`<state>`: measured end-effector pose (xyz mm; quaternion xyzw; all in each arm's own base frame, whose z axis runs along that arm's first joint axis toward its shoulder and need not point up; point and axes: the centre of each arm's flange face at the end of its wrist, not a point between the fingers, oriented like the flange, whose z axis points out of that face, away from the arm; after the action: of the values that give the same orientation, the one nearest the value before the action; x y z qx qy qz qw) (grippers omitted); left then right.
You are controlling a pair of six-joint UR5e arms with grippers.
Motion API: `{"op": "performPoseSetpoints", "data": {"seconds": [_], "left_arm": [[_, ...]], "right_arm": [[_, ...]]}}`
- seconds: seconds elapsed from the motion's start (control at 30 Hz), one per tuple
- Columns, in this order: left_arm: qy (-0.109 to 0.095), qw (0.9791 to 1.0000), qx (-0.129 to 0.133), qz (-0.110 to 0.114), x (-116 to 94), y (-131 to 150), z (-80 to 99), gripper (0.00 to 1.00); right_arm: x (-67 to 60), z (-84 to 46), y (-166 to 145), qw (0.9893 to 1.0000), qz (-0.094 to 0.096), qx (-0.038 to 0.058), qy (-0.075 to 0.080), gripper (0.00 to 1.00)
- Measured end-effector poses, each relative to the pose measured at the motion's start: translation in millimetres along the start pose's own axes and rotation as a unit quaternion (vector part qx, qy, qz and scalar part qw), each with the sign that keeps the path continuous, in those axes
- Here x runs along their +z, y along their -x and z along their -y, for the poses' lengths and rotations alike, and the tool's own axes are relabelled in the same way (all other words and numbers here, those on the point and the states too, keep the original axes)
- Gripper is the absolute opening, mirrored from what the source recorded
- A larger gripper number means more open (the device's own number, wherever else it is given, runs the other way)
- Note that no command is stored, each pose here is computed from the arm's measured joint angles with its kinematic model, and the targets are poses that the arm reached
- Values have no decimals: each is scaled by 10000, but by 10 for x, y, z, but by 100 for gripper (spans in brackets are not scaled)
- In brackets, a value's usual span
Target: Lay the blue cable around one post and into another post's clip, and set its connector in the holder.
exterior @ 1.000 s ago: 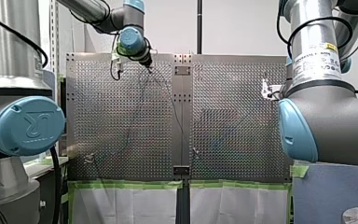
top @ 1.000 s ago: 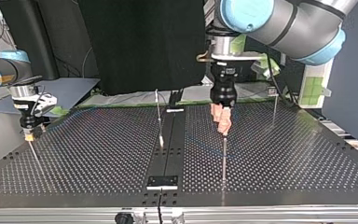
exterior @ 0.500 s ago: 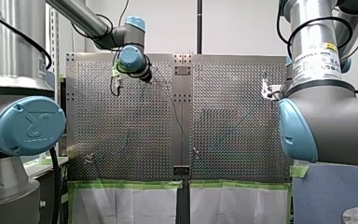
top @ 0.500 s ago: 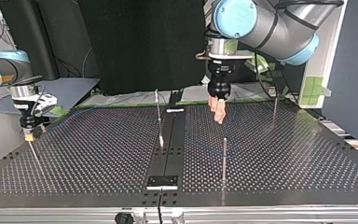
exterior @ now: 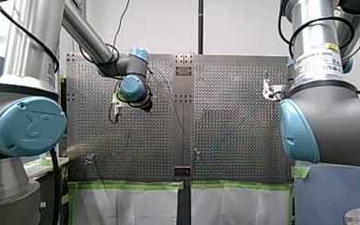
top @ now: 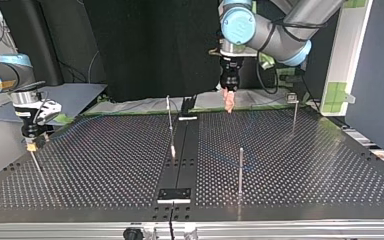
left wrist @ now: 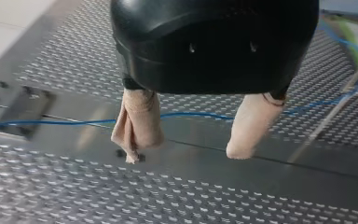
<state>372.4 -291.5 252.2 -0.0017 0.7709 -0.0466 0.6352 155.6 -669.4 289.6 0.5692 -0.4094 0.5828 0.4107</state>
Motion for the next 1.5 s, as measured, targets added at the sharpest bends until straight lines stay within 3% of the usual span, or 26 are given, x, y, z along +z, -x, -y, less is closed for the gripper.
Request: {"op": "performPoseSetpoints", "data": {"seconds": [0.33,1.5], "left_arm": [[65,9995,101,-302,-38,-582,-118,100],[104,9995,40,-306,-711,-1452,-539,100]], "right_arm": [[-4,-26,-1,10000,1,0,20,99],[1,-41,65,10000,53,19,29,99]]}}
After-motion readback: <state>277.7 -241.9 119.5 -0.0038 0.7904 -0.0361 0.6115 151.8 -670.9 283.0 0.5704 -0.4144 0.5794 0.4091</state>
